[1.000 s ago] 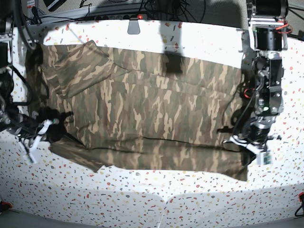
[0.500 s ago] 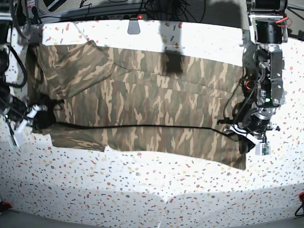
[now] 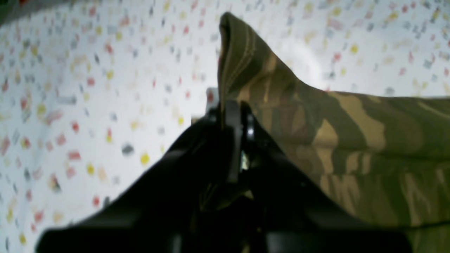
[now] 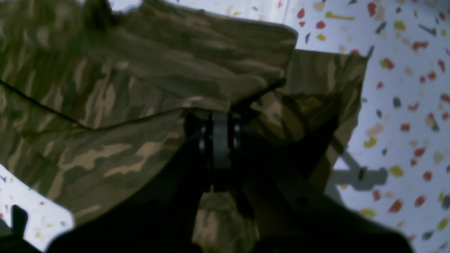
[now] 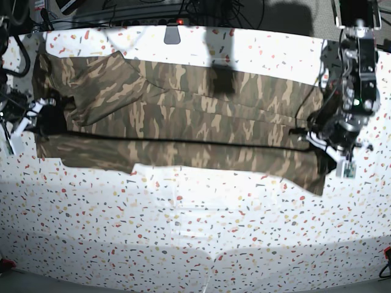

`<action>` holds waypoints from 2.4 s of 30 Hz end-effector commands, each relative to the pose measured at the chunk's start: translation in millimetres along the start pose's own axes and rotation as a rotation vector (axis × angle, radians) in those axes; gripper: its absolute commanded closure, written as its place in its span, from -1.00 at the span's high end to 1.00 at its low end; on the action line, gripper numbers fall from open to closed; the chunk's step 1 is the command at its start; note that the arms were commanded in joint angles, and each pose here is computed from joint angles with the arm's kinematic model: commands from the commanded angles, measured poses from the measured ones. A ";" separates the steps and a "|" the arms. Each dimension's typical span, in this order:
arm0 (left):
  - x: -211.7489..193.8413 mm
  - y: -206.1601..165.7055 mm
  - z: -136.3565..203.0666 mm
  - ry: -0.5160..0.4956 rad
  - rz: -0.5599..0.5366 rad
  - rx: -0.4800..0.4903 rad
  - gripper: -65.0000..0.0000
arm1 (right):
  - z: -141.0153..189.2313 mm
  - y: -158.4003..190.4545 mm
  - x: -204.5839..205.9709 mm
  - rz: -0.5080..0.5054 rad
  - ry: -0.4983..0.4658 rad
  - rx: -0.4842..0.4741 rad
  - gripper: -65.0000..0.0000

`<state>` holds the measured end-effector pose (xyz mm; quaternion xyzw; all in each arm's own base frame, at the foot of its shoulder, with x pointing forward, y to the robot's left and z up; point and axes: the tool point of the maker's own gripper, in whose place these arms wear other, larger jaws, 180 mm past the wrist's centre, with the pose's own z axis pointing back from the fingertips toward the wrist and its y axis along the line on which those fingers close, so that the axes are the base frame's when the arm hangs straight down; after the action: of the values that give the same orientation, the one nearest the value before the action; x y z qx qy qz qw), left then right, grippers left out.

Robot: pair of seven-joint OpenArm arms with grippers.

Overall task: Fold the T-shirt properly
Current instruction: 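Drag the lifted shirt away from the arms and lay it flat, then release the shirt and reposition both grippers at its ends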

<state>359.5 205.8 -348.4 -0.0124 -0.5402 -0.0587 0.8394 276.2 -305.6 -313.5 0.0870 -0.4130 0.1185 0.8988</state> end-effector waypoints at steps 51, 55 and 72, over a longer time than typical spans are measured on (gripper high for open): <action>-18.3 20.6 32.4 0.008 -0.073 0.116 0.04 | -12.8 38.0 50.0 -0.127 -0.054 0.102 0.02; -16.4 20.1 32.7 0.003 -0.074 0.115 0.04 | -8.0 30.8 71.0 -0.105 -0.121 0.092 0.02; -24.4 15.8 32.6 0.041 0.007 0.090 0.04 | -44.3 58.4 11.7 -0.210 0.008 0.160 0.01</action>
<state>313.9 222.7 -372.0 0.0209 -0.5032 -0.0302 0.8634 287.8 -232.1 -348.0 0.2059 -0.3581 0.0453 0.9096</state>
